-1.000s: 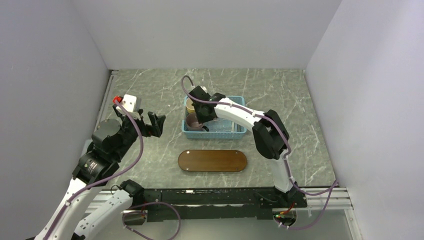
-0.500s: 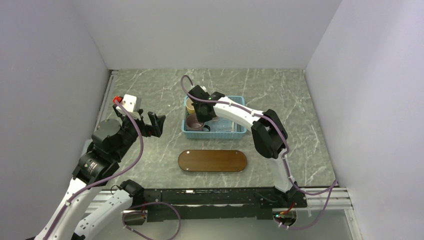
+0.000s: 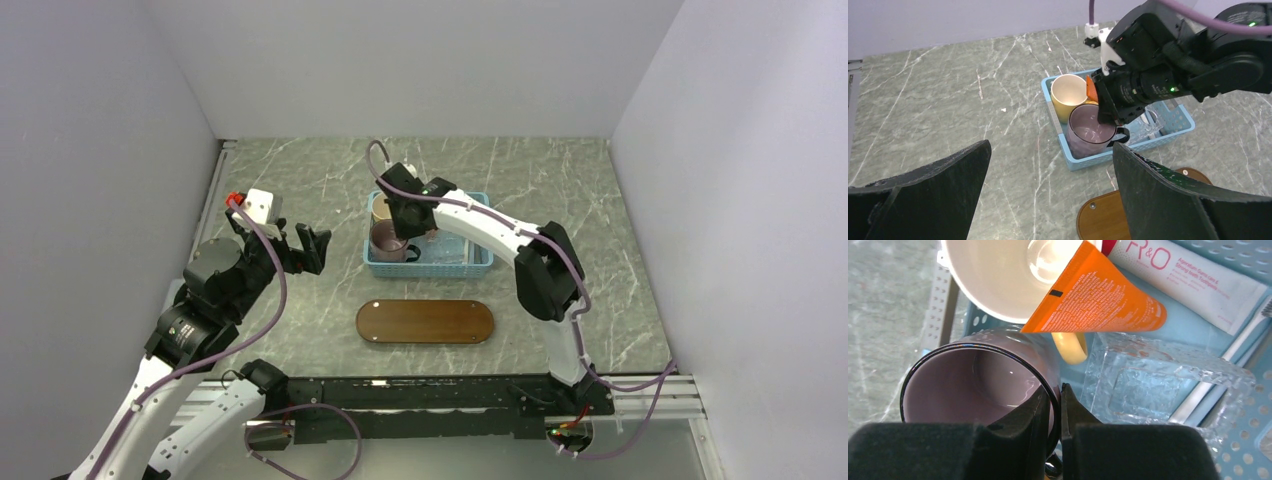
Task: Prepare toiletry sets of a toothbrush and toothpaste on the tray
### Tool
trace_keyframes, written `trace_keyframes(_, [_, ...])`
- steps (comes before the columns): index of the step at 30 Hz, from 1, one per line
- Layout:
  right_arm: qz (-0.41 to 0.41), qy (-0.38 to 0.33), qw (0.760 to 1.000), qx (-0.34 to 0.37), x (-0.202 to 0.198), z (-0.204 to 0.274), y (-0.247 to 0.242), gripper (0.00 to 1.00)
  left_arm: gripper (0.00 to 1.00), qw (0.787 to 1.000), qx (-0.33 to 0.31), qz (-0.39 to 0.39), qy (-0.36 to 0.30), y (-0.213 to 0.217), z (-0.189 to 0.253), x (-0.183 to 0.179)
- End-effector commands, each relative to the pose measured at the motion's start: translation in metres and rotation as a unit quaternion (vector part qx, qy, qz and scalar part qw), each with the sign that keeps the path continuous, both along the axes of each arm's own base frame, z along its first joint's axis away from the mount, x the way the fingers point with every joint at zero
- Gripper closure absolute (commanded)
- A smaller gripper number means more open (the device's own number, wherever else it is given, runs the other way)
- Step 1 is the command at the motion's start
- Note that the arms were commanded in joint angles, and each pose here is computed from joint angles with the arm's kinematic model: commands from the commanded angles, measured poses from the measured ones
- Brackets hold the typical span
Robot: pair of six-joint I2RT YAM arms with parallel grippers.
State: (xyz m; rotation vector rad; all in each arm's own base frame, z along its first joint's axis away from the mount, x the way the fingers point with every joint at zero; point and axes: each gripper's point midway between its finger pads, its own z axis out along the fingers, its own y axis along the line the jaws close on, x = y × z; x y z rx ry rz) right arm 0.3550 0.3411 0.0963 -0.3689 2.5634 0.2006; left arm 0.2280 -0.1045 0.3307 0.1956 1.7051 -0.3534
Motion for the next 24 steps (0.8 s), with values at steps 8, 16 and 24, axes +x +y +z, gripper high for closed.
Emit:
trace_keyframes(8, [-0.018, -0.092, 0.992, 0.082, 0.004, 0.114, -0.002, 1.00, 0.01, 1.000, -0.010, 0.000, -0.011, 0.000, 0.006, -0.001])
trace_keyframes(16, [0.003, -0.109, 0.990, 0.087, -0.022, 0.142, -0.020, 1.00, 0.01, 1.000, -0.007, 0.004, -0.007, 0.001, 0.004, 0.001])
trace_keyframes(24, [0.029, -0.121, 0.990, 0.064, -0.057, 0.155, -0.061, 1.00, 0.01, 1.000, -0.005, 0.004, -0.004, 0.000, 0.003, 0.003])
